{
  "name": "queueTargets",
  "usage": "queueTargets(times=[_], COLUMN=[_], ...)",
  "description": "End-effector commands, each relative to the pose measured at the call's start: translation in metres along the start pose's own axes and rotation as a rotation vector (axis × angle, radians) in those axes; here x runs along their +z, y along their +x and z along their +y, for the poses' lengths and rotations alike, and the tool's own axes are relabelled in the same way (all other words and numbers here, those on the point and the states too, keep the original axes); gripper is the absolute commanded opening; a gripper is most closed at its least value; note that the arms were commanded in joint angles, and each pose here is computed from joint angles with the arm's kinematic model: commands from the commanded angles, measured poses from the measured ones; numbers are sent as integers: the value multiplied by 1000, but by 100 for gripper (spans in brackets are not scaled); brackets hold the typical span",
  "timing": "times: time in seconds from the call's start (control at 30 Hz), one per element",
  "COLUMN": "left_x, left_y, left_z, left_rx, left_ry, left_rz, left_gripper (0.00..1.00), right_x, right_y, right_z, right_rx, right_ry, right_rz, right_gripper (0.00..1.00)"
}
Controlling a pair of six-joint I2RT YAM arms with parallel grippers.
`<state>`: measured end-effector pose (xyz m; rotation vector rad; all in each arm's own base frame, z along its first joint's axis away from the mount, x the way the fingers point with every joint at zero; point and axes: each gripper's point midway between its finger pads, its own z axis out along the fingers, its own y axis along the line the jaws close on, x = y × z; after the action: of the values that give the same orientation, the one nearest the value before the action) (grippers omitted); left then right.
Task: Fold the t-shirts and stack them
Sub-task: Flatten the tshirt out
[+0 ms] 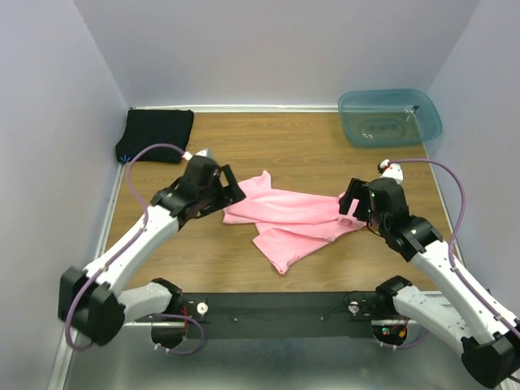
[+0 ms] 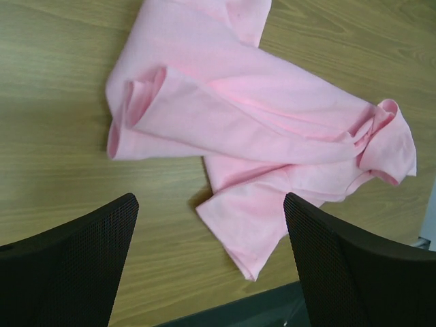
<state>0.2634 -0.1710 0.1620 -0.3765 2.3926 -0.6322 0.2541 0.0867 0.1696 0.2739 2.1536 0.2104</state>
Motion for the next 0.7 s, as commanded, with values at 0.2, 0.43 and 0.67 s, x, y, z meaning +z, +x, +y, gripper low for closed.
queueTargets(times=[0.2, 0.43, 0.67], left_x=[65, 91, 110], left_y=[-38, -33, -25], left_z=[-11, 6, 35], left_rx=[212, 299, 259], left_ry=[-337, -357, -409], left_rz=[-65, 44, 122], left_gripper=[92, 87, 82], right_x=[-15, -18, -19], right_y=[23, 28, 20], right_z=[20, 20, 21], right_rx=[-37, -37, -29], right_ry=[-166, -187, -179], right_rz=[102, 104, 90], right_gripper=[95, 95, 95])
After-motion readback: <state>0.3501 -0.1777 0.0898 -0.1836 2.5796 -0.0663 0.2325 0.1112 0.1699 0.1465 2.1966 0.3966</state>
